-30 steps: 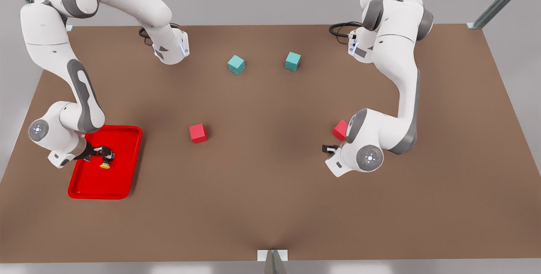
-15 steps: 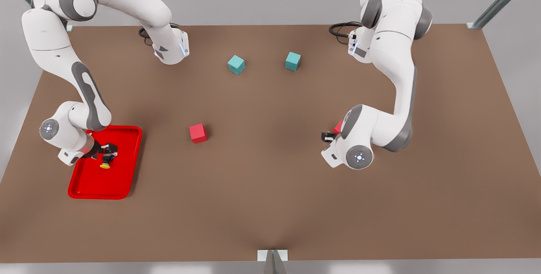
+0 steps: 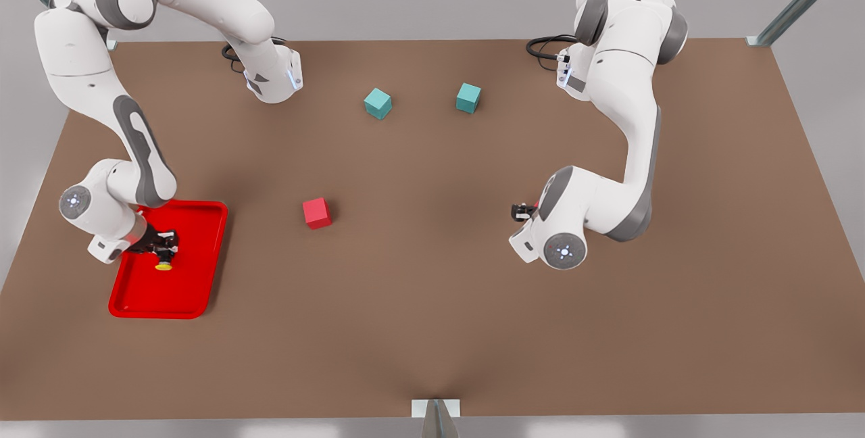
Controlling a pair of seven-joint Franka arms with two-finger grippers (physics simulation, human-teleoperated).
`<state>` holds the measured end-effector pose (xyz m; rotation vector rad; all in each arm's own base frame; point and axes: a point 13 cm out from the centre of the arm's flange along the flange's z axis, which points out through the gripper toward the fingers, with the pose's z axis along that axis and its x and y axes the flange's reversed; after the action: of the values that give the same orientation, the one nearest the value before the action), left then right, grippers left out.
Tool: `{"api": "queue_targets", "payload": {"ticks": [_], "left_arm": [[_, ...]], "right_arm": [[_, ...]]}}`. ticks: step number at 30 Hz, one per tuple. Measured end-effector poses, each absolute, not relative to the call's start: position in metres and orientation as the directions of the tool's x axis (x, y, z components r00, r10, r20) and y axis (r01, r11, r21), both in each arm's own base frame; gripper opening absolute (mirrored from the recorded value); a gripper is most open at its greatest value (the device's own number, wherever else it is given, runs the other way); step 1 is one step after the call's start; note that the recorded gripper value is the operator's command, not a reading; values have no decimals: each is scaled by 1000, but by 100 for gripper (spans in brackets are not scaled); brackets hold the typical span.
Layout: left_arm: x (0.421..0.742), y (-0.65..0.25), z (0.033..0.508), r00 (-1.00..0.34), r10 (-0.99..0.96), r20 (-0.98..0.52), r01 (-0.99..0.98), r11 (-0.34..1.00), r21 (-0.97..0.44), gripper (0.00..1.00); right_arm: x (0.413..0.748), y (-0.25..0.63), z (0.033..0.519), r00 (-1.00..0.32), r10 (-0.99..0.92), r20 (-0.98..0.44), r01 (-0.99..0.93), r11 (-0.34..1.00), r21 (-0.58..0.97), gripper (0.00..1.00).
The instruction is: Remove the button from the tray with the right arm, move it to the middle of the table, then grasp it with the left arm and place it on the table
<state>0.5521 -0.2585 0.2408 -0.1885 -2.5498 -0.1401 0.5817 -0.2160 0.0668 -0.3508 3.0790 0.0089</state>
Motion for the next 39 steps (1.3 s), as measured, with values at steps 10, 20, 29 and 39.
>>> {"api": "queue_targets", "payload": {"ticks": [10,20,29,39], "left_arm": [[555,-257,241,-832,104,544,169,983,71,100],[555,-257,240,-833,104,543,172,982,76,100],[565,-230,242,-840,78,537,153,983,97,100],[573,-208,245,-840,104,533,197,973,121,100]], "right_arm": [[609,-44,157,-897,-440,-34,-440,898,10,33],[677,351,205,-890,-438,-126,-454,879,146,32],[564,564,183,-958,-283,-39,-285,940,185,33],[585,532,201,-990,143,8,142,981,129,100]]}}
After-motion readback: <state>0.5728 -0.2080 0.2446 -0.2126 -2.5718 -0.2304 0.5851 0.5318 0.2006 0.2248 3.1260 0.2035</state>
